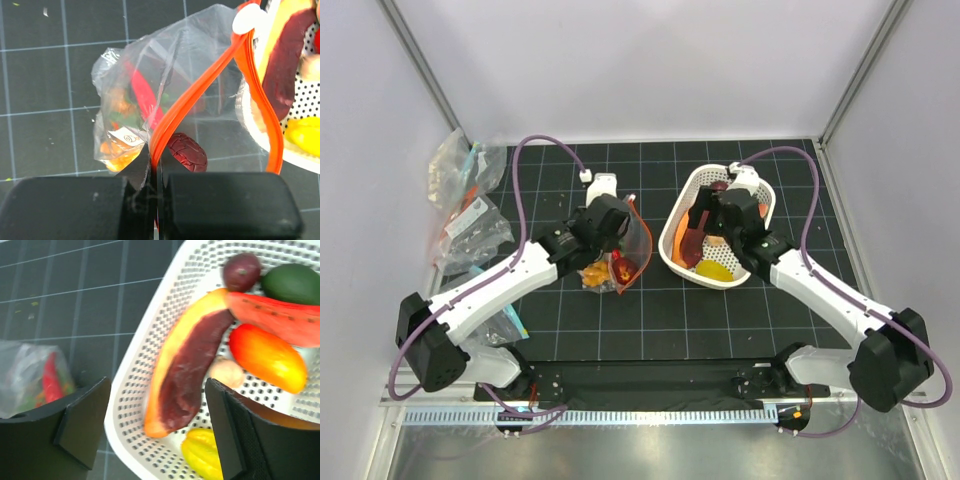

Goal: Place the food in the zip-top bag and seal the zipper
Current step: Pick up the fake fruit from the bin, then place the fake fruit in the zipper food storage bag.

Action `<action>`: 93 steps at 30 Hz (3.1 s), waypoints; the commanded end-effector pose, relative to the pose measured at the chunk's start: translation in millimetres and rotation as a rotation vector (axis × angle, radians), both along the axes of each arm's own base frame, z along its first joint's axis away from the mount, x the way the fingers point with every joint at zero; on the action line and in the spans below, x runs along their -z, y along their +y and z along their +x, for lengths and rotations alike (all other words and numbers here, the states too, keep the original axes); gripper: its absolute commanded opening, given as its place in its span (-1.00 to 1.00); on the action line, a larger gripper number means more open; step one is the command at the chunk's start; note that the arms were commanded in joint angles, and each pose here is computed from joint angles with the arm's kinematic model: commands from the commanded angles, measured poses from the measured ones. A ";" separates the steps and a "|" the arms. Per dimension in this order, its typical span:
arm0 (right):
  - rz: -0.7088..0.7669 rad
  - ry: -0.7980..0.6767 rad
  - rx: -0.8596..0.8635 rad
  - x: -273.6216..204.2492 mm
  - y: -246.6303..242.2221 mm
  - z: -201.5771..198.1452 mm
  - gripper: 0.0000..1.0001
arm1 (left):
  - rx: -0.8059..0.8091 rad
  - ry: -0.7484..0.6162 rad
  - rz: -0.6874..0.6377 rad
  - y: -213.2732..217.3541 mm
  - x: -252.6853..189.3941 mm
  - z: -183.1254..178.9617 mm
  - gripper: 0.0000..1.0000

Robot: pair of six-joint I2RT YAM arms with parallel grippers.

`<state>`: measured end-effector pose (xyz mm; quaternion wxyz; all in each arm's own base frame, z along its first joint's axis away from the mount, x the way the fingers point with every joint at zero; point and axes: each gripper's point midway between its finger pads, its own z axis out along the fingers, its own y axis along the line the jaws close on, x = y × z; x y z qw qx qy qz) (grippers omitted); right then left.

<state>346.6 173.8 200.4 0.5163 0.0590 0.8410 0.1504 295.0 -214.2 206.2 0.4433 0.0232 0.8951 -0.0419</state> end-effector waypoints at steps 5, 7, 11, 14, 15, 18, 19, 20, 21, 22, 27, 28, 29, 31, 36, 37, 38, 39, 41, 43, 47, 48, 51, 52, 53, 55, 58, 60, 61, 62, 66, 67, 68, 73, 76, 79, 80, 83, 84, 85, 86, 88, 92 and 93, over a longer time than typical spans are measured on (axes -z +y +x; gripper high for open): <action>-0.222 -0.006 0.158 16.7 -43.2 22.3 0.77 | 0.030 -0.045 -0.059 -9.0 -12.4 0.9 -1.00; -0.286 0.013 0.172 25.8 -54.9 26.3 0.80 | 0.015 -0.060 -0.052 -7.3 -10.4 3.6 -0.99; -0.283 0.011 0.129 41.6 -59.4 35.0 0.99 | 0.025 -0.025 -0.042 -16.2 -8.4 7.1 -0.99; -0.310 0.043 0.135 46.3 -71.2 42.3 0.99 | 0.048 0.030 -0.047 -30.1 4.3 8.4 -1.00; -0.315 0.053 0.141 48.8 -73.6 43.7 0.99 | 0.050 0.043 -0.039 -32.8 11.9 9.7 -0.99; -0.319 0.093 0.141 62.8 -78.9 53.3 0.99 | 0.064 0.046 -0.023 -37.1 24.5 13.7 -1.00; -0.319 0.104 0.131 67.0 -78.2 55.6 0.99 | 0.064 0.047 -0.021 -37.5 26.3 14.6 -0.99; -0.323 0.104 0.130 66.7 -77.7 59.1 0.99 | 0.075 0.049 -0.024 -40.1 23.9 13.8 -0.99; -0.341 0.134 0.128 77.6 -78.5 60.4 0.99 | 0.086 0.052 -0.024 -40.5 23.4 12.8 -1.00; -0.351 0.148 0.126 81.8 -78.5 61.5 0.99 | 0.085 0.045 -0.031 -38.7 20.4 11.5 -0.99; -0.394 0.243 0.141 105.3 -82.8 67.9 0.99 | 0.098 0.010 -0.080 -34.9 12.9 4.2 -0.99; -0.403 0.277 0.146 116.5 -83.0 68.2 0.99 | 0.112 0.012 -0.100 -36.6 11.2 1.6 -1.00; -0.402 0.281 0.153 115.3 -82.3 71.6 0.99 | 0.120 -0.004 -0.124 -37.7 5.5 0.5 -1.00; -0.404 0.323 0.144 127.6 -80.4 69.5 0.99 | 0.129 -0.002 -0.137 -37.4 8.6 -3.5 -1.00; -0.352 0.334 0.106 123.5 -68.7 70.7 0.60 | 0.132 -0.012 -0.154 -38.0 5.2 -3.7 -1.00; -0.342 0.325 0.102 120.8 -66.9 70.2 0.57 | 0.132 -0.010 -0.151 -37.6 6.5 -4.1 -1.00; -0.331 0.315 0.103 117.4 -66.6 67.1 0.55 | 0.129 -0.009 -0.148 -37.0 7.6 -3.9 -0.99; -0.319 0.291 0.104 112.8 -65.3 69.7 0.56 | 0.128 -0.009 -0.146 -36.9 8.1 -3.6 -1.00; -0.317 0.279 0.109 109.9 -65.9 70.5 0.55 | 0.125 -0.011 -0.144 -36.6 7.9 -2.9 -1.00; -0.324 0.291 0.103 111.2 -65.6 70.2 0.57 | 0.126 -0.010 -0.143 -36.5 8.2 -3.7 -1.00; -0.335 0.316 0.098 121.7 -64.9 71.6 0.68 | 0.117 -0.014 -0.133 -34.1 9.1 -2.2 -1.00; -0.343 0.333 0.097 127.8 -65.4 72.0 0.68 | 0.119 -0.014 -0.132 -34.8 8.6 -2.3 -1.00; -0.339 0.365 0.078 133.4 -61.2 71.7 0.50 | 0.122 -0.006 -0.132 -34.6 9.9 -3.4 -1.00; -0.328 0.371 0.066 134.1 -58.3 71.0 0.39 | 0.125 -0.001 -0.136 -35.4 10.7 -4.2 -1.00; -0.306 0.373 0.044 132.9 -53.1 69.6 0.19 | 0.129 0.000 -0.139 -36.0 10.3 -4.8 -0.99; -0.277 0.344 0.038 119.8 -50.4 66.2 0.08 | 0.133 0.005 -0.143 -36.9 10.3 -5.8 -1.00; -0.219 0.285 0.026 98.4 -45.4 63.8 0.00 | 0.135 0.005 -0.143 -37.7 10.2 -5.9 -0.99; -0.163 0.231 0.007 79.7 -40.6 55.4 -0.03 | 0.131 0.010 -0.135 -37.1 13.5 -5.0 -1.00; -0.146 0.210 0.003 72.9 -39.6 52.8 -0.05 | 0.130 0.008 -0.136 -37.6 12.7 -4.1 -1.00; -0.120 0.178 -0.002 62.6 -39.0 46.2 -0.09 | 0.125 0.006 -0.132 -37.4 12.5 -2.9 -0.99; -0.055 0.123 -0.067 38.7 -27.3 28.4 -0.13 | 0.109 0.008 -0.111 -37.0 19.5 1.3 -1.00; -0.036 0.117 -0.102 34.6 -20.3 23.5 -0.13 | 0.109 0.006 -0.110 -38.4 20.4 3.0 -1.00; -0.026 0.114 -0.125 34.6 -16.0 18.8 -0.13 | 0.106 0.007 -0.108 -38.3 20.7 5.3 -1.00; 0.081 0.037 -0.310 9.4 19.3 -2.4 -0.14 | 0.085 0.057 -0.084 -35.0 37.8 18.5 -1.00; 0.128 -0.022 -0.462 -7.2 50.1 -21.0 -0.14 | 0.082 0.072 -0.085 -34.2 40.8 20.3 -0.99; 0.134 -0.114 -0.597 -26.6 79.6 -39.2 -0.14 | 0.091 0.074 -0.106 -35.3 37.4 18.1 -1.00; 0.139 -0.139 -0.646 -32.3 88.6 -46.0 -0.14 | 0.093 0.065 -0.116 -34.9 33.0 17.4 -1.00; 0.137 -0.172 -0.772 -40.3 116.0 -70.0 -0.14 | 0.091 0.057 -0.128 -32.6 30.7 15.3 -1.00; 0.147 -0.177 -0.807 -41.4 122.0 -76.3 -0.14 | 0.091 0.044 -0.142 -32.4 24.8 14.9 -0.99; 0.155 -0.180 -0.832 -40.5 126.6 -82.4 -0.14 | 0.090 0.046 -0.144 -31.7 25.6 13.7 -1.00; 0.170 -0.202 -0.839 -45.6 129.1 -83.4 -0.14 | 0.089 0.042 -0.150 -31.2 23.8 13.1 -1.00; 0.188 -0.200 -0.844 -43.7 131.4 -85.3 -0.14 | 0.091 0.035 -0.166 -31.3 20.0 10.9 -0.99; 0.252 -0.220 -0.872 -45.8 140.5 -88.1 -0.15 | 0.126 0.045 -0.224 -37.7 17.8 3.1 -1.00; 0.268 -0.196 -0.860 -37.6 141.4 -87.3 -0.16 | 0.133 0.038 -0.239 -39.3 14.3 2.3 -1.00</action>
